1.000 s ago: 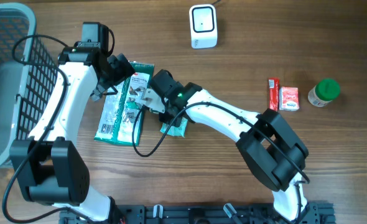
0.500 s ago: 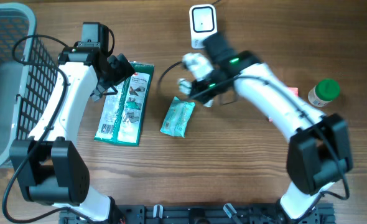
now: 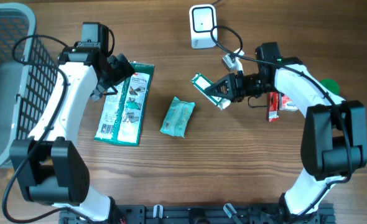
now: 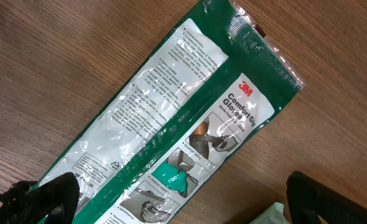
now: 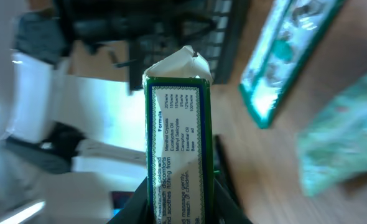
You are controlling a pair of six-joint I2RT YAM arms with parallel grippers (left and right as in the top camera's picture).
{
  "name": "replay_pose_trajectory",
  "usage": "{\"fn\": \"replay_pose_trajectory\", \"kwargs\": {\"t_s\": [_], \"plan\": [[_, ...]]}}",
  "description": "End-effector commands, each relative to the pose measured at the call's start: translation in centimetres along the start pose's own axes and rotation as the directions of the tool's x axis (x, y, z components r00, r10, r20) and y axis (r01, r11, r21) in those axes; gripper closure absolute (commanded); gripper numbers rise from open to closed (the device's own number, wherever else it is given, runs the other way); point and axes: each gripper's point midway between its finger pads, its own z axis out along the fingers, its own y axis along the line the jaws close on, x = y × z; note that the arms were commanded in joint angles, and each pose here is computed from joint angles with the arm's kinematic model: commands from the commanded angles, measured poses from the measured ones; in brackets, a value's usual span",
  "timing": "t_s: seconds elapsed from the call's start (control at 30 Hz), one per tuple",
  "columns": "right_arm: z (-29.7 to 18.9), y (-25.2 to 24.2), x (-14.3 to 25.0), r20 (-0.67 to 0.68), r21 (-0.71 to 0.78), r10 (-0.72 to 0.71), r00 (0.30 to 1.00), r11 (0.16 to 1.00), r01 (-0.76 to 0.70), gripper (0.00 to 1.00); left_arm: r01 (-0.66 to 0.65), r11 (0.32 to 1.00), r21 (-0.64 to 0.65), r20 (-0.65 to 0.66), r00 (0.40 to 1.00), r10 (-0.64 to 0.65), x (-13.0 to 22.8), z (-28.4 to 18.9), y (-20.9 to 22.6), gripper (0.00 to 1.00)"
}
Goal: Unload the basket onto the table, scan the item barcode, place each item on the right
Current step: 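Lift the small green packet with the right gripper to the scanner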
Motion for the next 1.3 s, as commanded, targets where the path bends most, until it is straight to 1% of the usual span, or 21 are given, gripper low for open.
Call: {"fn": "replay_pose_trajectory", "kwargs": {"t_s": [0.0, 0.07, 0.2, 0.27, 0.33, 0.43, 0.53, 0.6, 0.63, 0.7, 0.73, 0.83, 0.9, 0.97, 1.0, 1.03, 1.07, 1.1, 1.13, 1.17, 1.27], "plan": [[0.4, 5.1, 0.8, -0.008, -0.125, -0.025, 1.000, 0.992, 0.024, 0.90, 0.009, 1.000, -0.001, -0.002, 1.000, -0.009, 0.1, 0.0, 0.0, 0.00], [0.1, 8.4, 1.6, -0.006, -0.125, -0.071, 0.997, 0.990, 0.070, 0.91, 0.009, 1.000, -0.001, -0.002, 1.000, -0.009, 0.1, 0.0, 0.0, 0.00], [-0.7, 16.8, 4.4, 0.005, -0.123, -0.291, 0.957, 0.949, 0.289, 0.91, 0.009, 1.000, -0.001, -0.002, 1.000, -0.009, 0.1, 0.0, 0.0, 0.00], [-1.0, 20.6, 6.1, 0.006, -0.119, -0.393, 0.920, 0.913, 0.391, 0.91, 0.009, 1.000, -0.001, -0.002, 1.000, -0.009, 0.1, 0.0, 0.0, 0.00], [-1.2, 24.1, 7.4, 0.008, -0.113, -0.515, 0.857, 0.851, 0.512, 0.91, 0.009, 1.000, -0.001, -0.002, 1.000, -0.009, 0.1, 0.0, 0.0, 0.00], [-1.5, 27.4, 8.8, 0.006, -0.105, -0.609, 0.793, 0.788, 0.606, 0.91, 0.009, 1.000, -0.001, -0.002, 1.000, -0.009, 0.1, 0.0, 0.0, 0.00], [-1.5, 28.2, 8.9, 0.021, -0.086, -0.667, 0.745, 0.741, 0.666, 0.92, 0.009, 1.000, -0.001, -0.002, 1.000, -0.009, 0.1, 0.0, 0.0, 0.00], [-1.4, 27.0, 6.5, 0.079, 0.005, -0.703, 0.707, 0.709, 0.705, 0.96, 0.009, 1.000, -0.001, -0.002, 1.000, -0.009, 0.1, 0.0, 0.0, 0.00], [-1.6, 25.4, 3.8, 0.135, 0.101, -0.662, 0.738, 0.750, 0.654, 0.96, 0.009, 1.000, -0.001, -0.002, 1.000, -0.009, 0.1, 0.0, 0.0, 0.00], [-2.0, 22.8, -0.3, 0.211, 0.228, -0.620, 0.755, 0.783, 0.579, 0.96, 0.009, 1.000, -0.001, -0.002, 1.000, -0.009, 0.1, 0.0, 0.0, 0.00], [-2.2, 22.1, -1.4, 0.229, 0.256, -0.606, 0.762, 0.793, 0.553, 0.96, 0.009, 1.000, -0.001, -0.002, 1.000, -0.009, 0.1, 0.0, 0.0, 0.00], [-2.8, 20.2, -6.8, 0.278, 0.335, -0.571, 0.773, 0.811, 0.479, 0.96, 0.009, 1.000, -0.001, -0.002, 1.000, -0.009, 0.1, 0.0, 0.0, 0.00], [-3.2, 19.7, -9.7, 0.287, 0.405, -0.590, 0.754, 0.789, 0.463, 0.96, 0.009, 1.000, -0.001, -0.002, 1.000, -0.009, 0.1, 0.0, 0.0, 0.00], [-4.3, 18.1, -13.2, 0.264, 0.586, -0.657, 0.706, 0.691, 0.423, 0.96, 0.009, 1.000, -0.001, -0.002, 1.000, -0.009, 0.1, 0.0, 0.0, 0.00], [-4.8, 17.2, -14.6, 0.231, 0.668, -0.694, 0.682, 0.622, 0.408, 0.96, 0.009, 1.000, -0.001, -0.003, 1.000, -0.009, 0.1, 0.0, 0.0, 0.00], [-4.9, 16.2, -15.8, 0.169, 0.741, -0.741, 0.649, 0.530, 0.413, 0.96, 0.009, 1.000, -0.001, -0.002, 1.000, -0.009, 0.1, 0.0, 0.0, 0.00], [-4.8, 15.7, -16.3, 0.123, 0.770, -0.770, 0.627, 0.472, 0.429, 0.96, 0.009, 1.000, -0.001, -0.002, 1.000, -0.009, 0.1, 0.0, 0.0, 0.00], [-4.8, 14.4, -17.4, 0.056, 0.826, -0.799, 0.598, 0.374, 0.422, 0.96, 0.009, 1.000, -0.001, -0.002, 1.000, -0.009, 0.1, 0.0, 0.0, 0.00], [-4.8, 13.6, -17.9, 0.021, 0.853, -0.809, 0.588, 0.321, 0.412, 0.96, 0.009, 1.000, -0.001, -0.002, 1.000, -0.009, 0.1, 0.0, 0.0, 0.00], [-4.5, 12.0, -18.7, -0.041, 0.884, -0.813, 0.581, 0.242, 0.400, 0.96, 0.009, 1.000, -0.001, -0.002, 1.000, -0.009, 0.1, 0.0, 0.0, 0.00], [-3.8, 7.2, -20.6, -0.183, 0.920, -0.795, 0.579, 0.068, 0.385, 0.96, 0.009, 1.000, -0.001, -0.002, 1.000, -0.009, 0.1, 0.0, 0.0, 0.00]]}}
